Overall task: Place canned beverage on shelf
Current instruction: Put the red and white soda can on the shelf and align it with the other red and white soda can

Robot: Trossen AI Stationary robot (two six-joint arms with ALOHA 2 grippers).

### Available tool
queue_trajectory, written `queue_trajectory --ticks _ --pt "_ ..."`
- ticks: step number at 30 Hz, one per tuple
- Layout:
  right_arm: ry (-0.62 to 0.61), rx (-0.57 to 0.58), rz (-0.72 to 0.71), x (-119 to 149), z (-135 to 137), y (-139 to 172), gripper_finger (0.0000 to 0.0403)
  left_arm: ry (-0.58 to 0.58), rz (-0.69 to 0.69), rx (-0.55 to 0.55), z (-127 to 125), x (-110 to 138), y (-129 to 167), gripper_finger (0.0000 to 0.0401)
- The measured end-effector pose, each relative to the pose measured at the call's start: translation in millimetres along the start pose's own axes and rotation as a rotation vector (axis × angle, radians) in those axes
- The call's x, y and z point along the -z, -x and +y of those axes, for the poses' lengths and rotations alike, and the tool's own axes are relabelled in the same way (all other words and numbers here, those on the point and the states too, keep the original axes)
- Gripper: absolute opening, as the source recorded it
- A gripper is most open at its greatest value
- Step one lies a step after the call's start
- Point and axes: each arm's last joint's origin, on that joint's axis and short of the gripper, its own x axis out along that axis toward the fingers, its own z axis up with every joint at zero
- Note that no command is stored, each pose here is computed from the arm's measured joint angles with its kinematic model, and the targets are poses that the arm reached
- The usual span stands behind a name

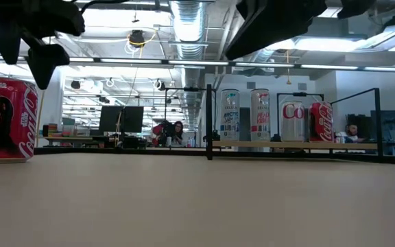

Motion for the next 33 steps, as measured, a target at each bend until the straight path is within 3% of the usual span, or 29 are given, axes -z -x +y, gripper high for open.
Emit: queue_trajectory --ticks 8,18,25,28,33 --pt "-0.029 -0.011 -0.002 -0.3 2.7 1.1 0.0027 0.015 0.013 -0.039 -9.1 3.3 -4.5 0.0379" --pt "-0.032 -0.012 -0.002 -0.2 3.2 1.2 0.0027 0.043 0.088 -0.045 -5.6 26.6 -54.3 0.0379" --pt "-0.033 -0.009 -0.001 -0.1 2.2 1.0 0.0027 0.060 0.064 -0.045 -5.4 25.5 -57.6 0.0378" --pt "-0.033 -0.009 -0.001 -0.1 2.3 1.0 0.0027 0.060 0.065 -0.053 -5.1 25.6 -57.8 0.0360" --pt "-0.032 -0.010 0.001 0.0 2.4 1.3 0.0027 0.078 0.071 -0.066 -4.8 25.8 -58.1 0.0286"
